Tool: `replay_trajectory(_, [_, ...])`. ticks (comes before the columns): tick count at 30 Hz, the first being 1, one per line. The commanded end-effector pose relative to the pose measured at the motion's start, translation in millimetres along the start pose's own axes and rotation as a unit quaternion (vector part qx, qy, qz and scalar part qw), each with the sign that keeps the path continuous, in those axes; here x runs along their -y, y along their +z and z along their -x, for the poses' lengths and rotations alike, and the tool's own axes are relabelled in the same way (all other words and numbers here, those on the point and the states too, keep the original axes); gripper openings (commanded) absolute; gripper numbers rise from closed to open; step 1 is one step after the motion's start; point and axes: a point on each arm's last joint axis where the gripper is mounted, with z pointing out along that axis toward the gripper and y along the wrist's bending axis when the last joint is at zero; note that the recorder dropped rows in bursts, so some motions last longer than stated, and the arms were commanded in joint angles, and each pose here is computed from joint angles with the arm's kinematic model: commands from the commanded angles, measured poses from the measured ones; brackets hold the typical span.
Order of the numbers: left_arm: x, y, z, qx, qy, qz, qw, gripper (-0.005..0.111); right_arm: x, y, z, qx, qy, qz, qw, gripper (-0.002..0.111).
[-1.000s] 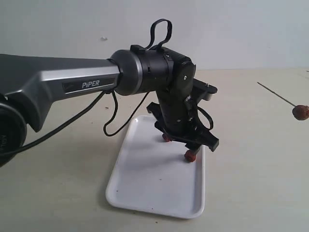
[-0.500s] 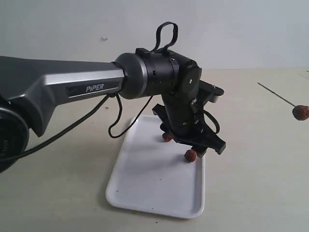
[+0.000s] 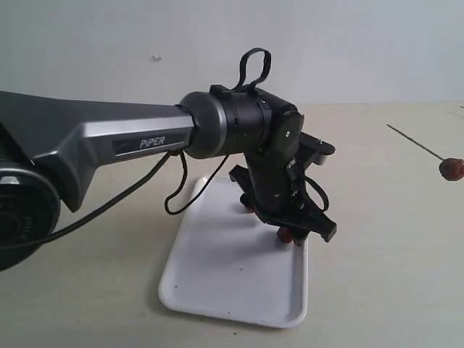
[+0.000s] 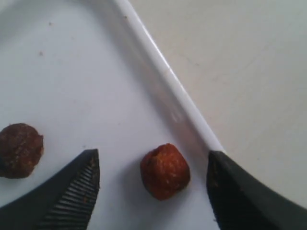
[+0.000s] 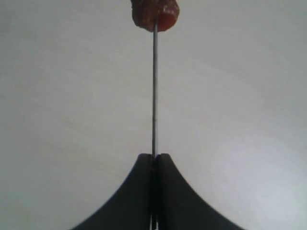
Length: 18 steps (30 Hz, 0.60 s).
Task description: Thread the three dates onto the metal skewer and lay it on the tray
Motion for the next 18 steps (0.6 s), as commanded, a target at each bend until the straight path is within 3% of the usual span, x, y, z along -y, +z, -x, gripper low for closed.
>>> replay_trajectory(1, [2.5, 3.2, -0.2, -0.002, -0.003, -0.001, 1.0, 0.063, 1.5, 0.4, -0.8, -0.001, 0.004, -0.004, 1.0, 0.0])
replay_trajectory(11, [1.9, 4.2, -0.5, -0.003, -0.001, 0.002, 1.0, 0.062, 1.5, 0.4, -0.6, 0.0, 0.004, -0.004, 1.0, 0.0])
replay_trajectory(18, [1.9, 4.2, -0.5, -0.003, -0.001, 0.002, 1.0, 0.05, 1.3, 0.4, -0.6, 0.0, 0.004, -0.003, 1.0, 0.0])
